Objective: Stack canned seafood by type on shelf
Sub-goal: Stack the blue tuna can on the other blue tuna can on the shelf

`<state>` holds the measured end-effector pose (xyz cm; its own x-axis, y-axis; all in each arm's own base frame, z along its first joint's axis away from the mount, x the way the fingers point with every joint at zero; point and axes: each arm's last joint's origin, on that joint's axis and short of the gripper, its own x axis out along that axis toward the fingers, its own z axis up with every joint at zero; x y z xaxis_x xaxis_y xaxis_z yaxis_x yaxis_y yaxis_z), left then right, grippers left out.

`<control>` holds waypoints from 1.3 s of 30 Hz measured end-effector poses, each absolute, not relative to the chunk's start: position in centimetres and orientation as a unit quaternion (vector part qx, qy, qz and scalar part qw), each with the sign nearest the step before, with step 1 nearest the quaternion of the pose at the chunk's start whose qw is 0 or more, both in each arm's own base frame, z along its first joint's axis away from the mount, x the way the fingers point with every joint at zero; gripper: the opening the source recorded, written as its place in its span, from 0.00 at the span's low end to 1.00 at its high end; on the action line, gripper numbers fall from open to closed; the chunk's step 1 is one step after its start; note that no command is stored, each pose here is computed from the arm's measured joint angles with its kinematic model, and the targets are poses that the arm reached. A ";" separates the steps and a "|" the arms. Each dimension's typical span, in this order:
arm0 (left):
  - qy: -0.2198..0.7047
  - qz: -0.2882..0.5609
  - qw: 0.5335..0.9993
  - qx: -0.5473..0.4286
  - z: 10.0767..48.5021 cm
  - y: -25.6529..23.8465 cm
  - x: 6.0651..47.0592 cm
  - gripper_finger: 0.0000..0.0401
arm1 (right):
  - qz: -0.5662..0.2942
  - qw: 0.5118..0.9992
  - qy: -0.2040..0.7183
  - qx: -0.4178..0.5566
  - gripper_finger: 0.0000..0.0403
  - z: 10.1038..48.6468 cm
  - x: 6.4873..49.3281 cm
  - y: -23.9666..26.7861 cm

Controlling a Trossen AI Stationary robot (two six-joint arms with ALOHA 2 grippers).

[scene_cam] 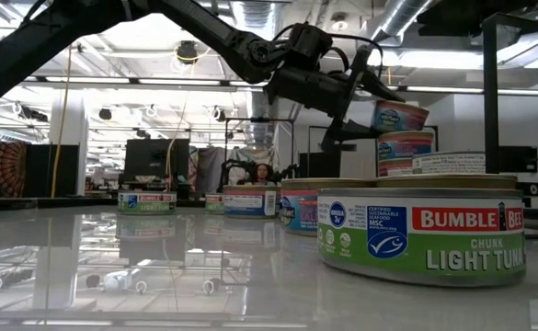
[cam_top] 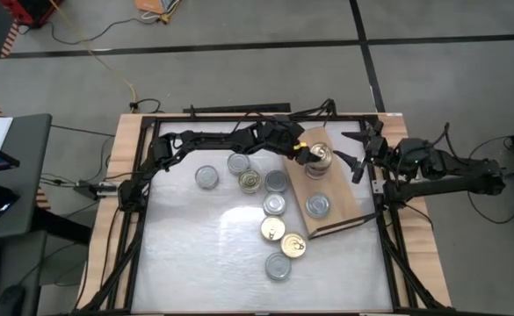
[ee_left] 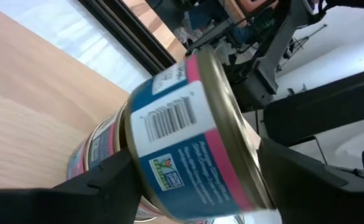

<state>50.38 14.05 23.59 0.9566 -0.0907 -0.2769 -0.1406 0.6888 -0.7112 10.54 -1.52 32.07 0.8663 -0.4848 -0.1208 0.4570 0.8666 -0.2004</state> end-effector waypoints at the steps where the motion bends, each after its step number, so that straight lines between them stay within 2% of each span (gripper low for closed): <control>1: 0.147 0.012 0.908 -0.393 23.6 14.0 50.4 0.76 | -0.245 0.962 0.084 -0.083 0.76 32.1 10.5 -1.5; 12: 0.170 -0.038 0.905 -0.387 23.5 13.7 50.3 0.80 | -0.247 0.962 0.088 -0.078 0.76 32.0 10.5 -1.5; 19: 0.174 -0.047 0.908 -0.378 23.5 13.6 50.3 0.80 | -0.251 0.958 0.132 -0.042 0.76 30.9 10.4 -1.6; 27: 0.175 -0.052 0.911 -0.369 23.5 14.0 50.1 0.80 | -0.273 0.933 0.227 -0.057 0.76 29.1 12.7 -2.3; 39: 0.175 -0.056 0.915 -0.359 23.4 14.3 50.1 0.80 | -0.287 0.906 0.310 -0.039 0.76 27.0 14.9 -3.9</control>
